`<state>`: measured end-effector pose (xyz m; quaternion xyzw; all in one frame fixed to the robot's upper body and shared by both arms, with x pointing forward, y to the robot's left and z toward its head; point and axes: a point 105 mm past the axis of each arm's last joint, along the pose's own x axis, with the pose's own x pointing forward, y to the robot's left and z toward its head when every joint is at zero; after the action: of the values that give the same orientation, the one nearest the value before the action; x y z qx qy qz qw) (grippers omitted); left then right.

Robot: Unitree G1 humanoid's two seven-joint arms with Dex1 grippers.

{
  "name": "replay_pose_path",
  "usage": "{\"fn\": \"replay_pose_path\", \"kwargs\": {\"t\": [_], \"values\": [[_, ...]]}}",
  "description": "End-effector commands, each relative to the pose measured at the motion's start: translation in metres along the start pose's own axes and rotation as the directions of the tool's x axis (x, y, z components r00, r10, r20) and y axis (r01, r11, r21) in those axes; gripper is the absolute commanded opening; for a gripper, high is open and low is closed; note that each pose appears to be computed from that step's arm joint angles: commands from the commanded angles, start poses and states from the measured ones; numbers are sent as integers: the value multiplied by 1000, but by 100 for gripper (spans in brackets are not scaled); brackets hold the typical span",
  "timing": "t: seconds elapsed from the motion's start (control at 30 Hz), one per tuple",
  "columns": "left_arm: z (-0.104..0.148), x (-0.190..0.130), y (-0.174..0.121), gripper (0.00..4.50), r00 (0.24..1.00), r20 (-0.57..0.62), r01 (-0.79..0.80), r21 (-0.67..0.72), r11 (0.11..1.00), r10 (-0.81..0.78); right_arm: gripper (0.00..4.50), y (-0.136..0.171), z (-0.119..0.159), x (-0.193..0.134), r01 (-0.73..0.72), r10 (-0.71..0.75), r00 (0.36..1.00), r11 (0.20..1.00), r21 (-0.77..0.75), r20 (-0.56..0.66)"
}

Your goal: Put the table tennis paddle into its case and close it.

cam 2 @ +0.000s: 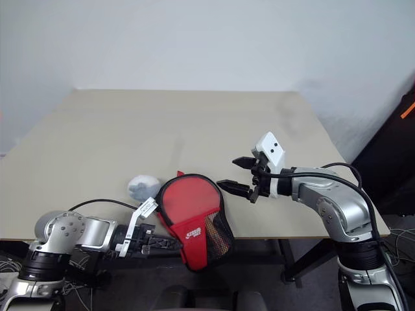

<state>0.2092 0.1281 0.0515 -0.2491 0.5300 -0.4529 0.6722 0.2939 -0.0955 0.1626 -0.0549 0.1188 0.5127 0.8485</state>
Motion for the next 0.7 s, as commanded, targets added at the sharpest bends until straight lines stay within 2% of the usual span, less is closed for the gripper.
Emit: {"fn": "replay_pose_path", "kwargs": {"t": [0.03,0.33,0.7], "values": [[-3,-3,-7,1,999,-27,38,49,998,-37,450,0,12,0,3,-1,999,999,-40,41],[-8,-18,3,1,999,-46,13,63,998,-10,450,2,12,1,-5,7,999,999,-37,46],[0,-38,16,1,999,0,-48,57,997,48,450,5,10,4,-20,22,998,999,-29,52]]}}
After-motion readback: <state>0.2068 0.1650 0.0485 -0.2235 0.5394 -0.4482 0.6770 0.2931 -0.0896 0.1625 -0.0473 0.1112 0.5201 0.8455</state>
